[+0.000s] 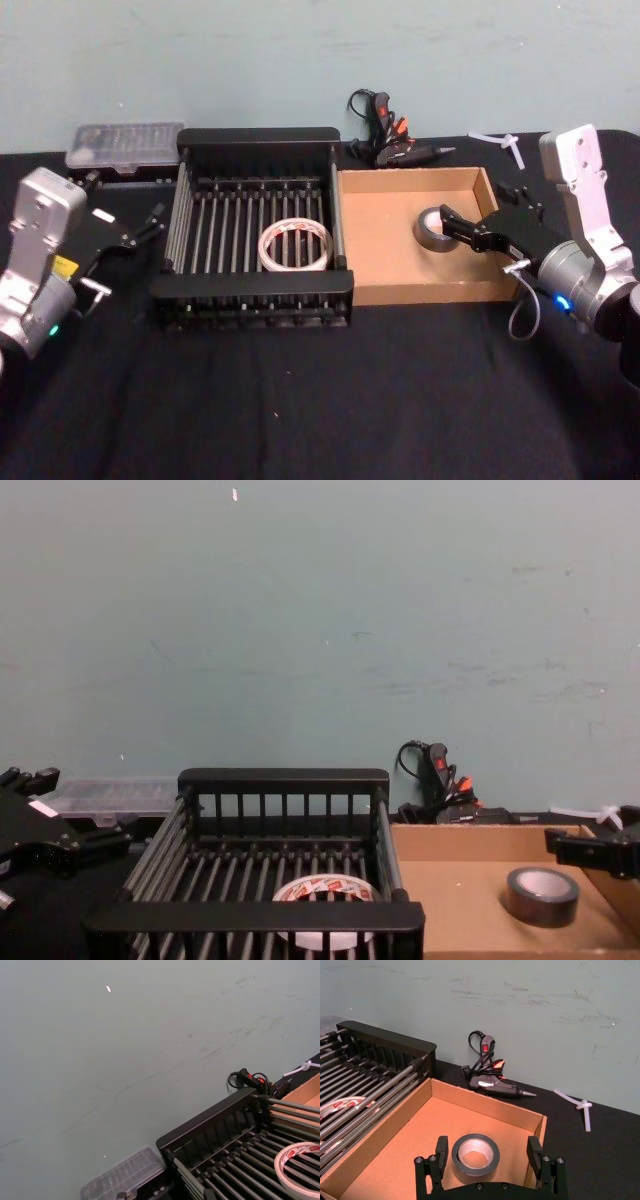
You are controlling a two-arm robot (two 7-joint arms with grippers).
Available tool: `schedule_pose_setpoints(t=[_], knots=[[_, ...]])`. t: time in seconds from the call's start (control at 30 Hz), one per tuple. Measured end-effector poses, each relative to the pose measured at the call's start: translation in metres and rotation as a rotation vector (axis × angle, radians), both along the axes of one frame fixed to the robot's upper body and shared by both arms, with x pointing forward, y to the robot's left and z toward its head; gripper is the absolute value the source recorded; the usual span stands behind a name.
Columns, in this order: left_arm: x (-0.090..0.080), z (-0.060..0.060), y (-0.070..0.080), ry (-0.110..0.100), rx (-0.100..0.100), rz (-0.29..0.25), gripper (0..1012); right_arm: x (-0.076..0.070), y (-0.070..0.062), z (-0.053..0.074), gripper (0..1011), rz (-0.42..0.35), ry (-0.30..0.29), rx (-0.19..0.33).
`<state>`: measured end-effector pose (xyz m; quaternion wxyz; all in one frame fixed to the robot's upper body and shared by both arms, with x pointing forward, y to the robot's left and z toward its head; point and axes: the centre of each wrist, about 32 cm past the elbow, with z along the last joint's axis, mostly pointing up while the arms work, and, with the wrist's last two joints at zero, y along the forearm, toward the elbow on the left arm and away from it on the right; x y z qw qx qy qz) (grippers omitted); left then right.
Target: Pick up the white tape and place it into the black box , Pick up the silver tape and place it into the brown box.
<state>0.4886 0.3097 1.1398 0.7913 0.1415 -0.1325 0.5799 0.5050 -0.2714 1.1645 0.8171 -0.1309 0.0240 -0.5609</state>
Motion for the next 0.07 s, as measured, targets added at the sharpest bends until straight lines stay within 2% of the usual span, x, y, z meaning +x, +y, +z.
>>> schedule_pose_setpoints(t=[0.07], knots=[[0.0,0.0,0.0,0.0,0.0,0.0,1002,0.0,0.0,0.0,1000,0.0,0.0,0.0]])
